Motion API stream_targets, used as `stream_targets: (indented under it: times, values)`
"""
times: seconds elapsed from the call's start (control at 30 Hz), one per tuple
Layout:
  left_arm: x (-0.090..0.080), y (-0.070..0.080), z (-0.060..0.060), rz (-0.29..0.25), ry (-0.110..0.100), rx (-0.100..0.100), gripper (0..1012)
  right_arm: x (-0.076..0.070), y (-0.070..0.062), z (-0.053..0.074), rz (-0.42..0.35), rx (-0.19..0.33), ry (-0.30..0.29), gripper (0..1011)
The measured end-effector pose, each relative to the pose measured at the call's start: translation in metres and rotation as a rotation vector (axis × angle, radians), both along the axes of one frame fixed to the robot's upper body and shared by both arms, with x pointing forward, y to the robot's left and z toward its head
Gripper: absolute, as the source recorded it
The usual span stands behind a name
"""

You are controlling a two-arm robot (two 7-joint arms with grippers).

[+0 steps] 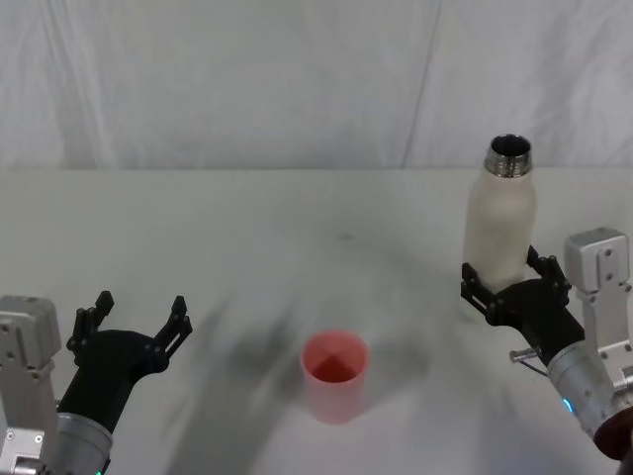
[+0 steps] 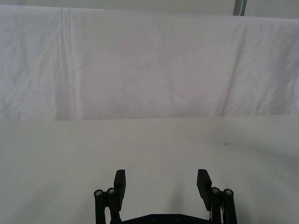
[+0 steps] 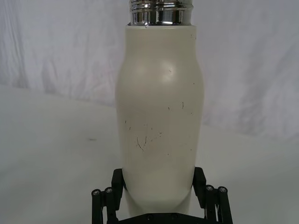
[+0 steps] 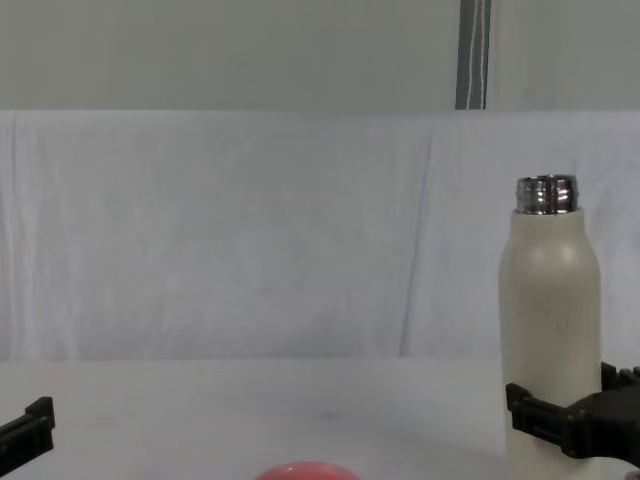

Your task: Grasp the thermos with one hand and pour water into the cup lid.

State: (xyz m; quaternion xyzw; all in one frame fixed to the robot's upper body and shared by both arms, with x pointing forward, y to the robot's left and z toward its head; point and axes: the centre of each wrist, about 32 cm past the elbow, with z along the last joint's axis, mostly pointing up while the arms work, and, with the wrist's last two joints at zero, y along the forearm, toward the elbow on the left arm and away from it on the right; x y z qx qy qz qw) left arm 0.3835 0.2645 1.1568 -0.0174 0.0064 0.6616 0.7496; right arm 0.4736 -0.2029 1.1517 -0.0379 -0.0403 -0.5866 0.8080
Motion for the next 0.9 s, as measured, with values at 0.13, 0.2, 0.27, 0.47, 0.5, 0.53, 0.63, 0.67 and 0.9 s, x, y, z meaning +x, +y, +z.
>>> stream_targets:
  times: [0.13, 0.2, 0.27, 0.47, 0.5, 0.53, 0.63, 0.67, 0.9]
  values:
    - [0.000, 0.000, 0.000, 0.000, 0.000, 0.000, 1001, -0.006, 0.001, 0.003, -0.004, -0.062, -0.033, 935]
    - [0.000, 0.000, 0.000, 0.000, 0.000, 0.000, 1001, -0.009, 0.001, 0.006, -0.009, -0.106, -0.056, 935]
    - [0.000, 0.000, 0.000, 0.000, 0.000, 0.000, 1001, -0.012, 0.002, 0.007, -0.011, -0.133, -0.071, 935]
    - [0.000, 0.000, 0.000, 0.000, 0.000, 0.000, 1001, -0.023, 0.002, 0.012, -0.022, -0.255, -0.141, 935]
    - [0.000, 0.000, 0.000, 0.000, 0.000, 0.000, 1001, -0.026, 0.002, 0.012, -0.025, -0.278, -0.155, 935]
    - [0.000, 0.000, 0.000, 0.000, 0.000, 0.000, 1001, -0.027, 0.002, 0.012, -0.026, -0.289, -0.161, 935]
    - [0.000, 0.000, 0.000, 0.000, 0.000, 0.000, 1001, -0.032, 0.001, 0.012, -0.031, -0.333, -0.190, 935]
    - [0.000, 0.000, 0.000, 0.000, 0.000, 0.000, 1001, -0.033, 0.002, 0.012, -0.031, -0.344, -0.196, 935]
    - [0.000, 0.000, 0.000, 0.000, 0.000, 0.000, 1001, -0.044, 0.001, 0.006, -0.035, -0.479, -0.269, 935]
